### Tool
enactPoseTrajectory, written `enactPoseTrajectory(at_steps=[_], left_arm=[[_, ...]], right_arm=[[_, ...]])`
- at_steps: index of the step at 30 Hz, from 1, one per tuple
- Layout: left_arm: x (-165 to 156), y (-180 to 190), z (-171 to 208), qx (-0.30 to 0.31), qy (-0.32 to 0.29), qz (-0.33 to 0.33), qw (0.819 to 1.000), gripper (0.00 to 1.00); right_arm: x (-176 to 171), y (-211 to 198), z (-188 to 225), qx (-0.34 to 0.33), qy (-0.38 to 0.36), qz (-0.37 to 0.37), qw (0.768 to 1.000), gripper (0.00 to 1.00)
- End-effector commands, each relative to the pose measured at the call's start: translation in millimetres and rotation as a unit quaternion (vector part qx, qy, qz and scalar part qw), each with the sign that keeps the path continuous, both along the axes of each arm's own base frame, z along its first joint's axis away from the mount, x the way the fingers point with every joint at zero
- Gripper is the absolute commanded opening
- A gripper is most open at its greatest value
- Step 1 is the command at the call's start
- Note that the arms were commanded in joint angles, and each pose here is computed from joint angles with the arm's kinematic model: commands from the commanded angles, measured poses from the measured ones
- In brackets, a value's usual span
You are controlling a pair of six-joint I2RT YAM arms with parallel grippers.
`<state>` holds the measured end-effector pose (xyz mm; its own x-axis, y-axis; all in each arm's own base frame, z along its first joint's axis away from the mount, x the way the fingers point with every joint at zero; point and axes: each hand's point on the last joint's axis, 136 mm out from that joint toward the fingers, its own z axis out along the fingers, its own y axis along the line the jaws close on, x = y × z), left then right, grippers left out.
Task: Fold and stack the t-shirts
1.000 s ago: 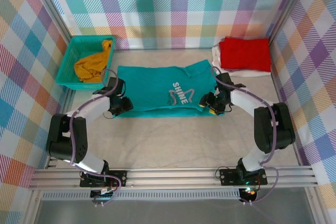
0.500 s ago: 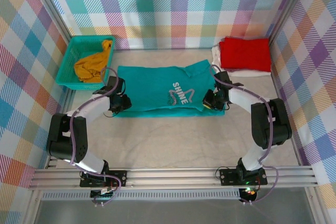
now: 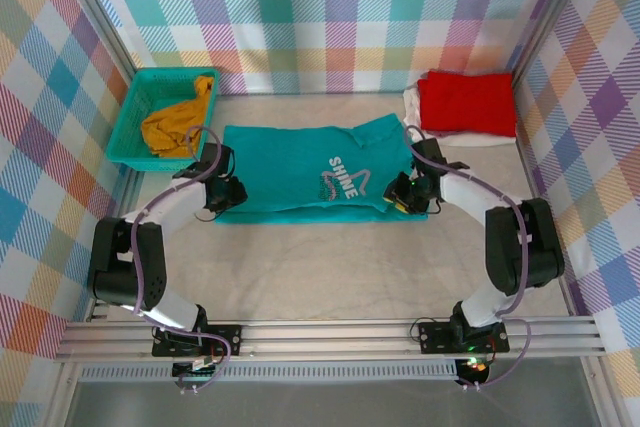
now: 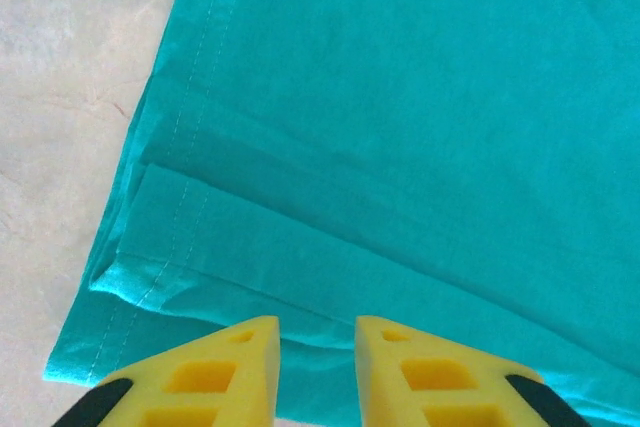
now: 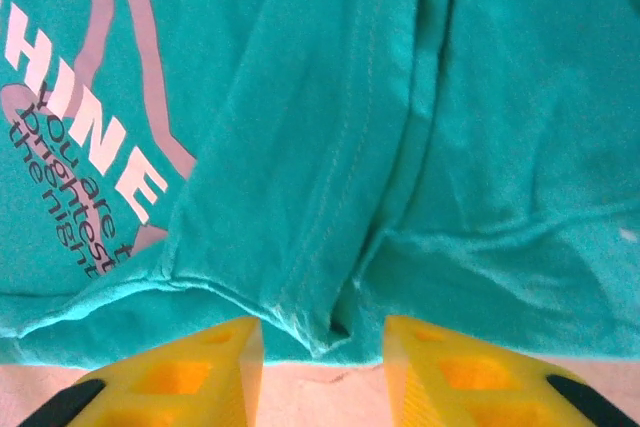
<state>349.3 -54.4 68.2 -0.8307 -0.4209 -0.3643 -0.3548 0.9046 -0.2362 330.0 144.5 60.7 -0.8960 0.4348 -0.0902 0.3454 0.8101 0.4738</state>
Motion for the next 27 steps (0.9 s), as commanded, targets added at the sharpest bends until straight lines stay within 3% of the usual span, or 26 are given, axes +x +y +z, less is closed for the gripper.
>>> enactPoseTrajectory(at_steps=[1, 6, 15, 27], left_arm=[[-7, 2, 0, -0.007, 0.000, 0.004, 1.000, 0.29], [-6, 2, -4, -0.007, 0.003, 0.004, 1.000, 0.29], [-8, 8, 5, 0.009, -0.009, 0.008, 1.000, 0.28], [10, 15, 11, 0.015, -0.016, 0.010, 1.000, 0.28]], right_arm=[[-12, 7, -1, 0.011, 0.016, 0.011, 1.000, 0.39], [-3, 18, -11, 0.016, 0.015, 0.015, 1.000, 0.38], [28, 28, 2, 0.009, -0.015, 0.013, 1.000, 0.00], [95, 35, 10, -0.033, -0.033, 0.015, 0.999, 0.00]])
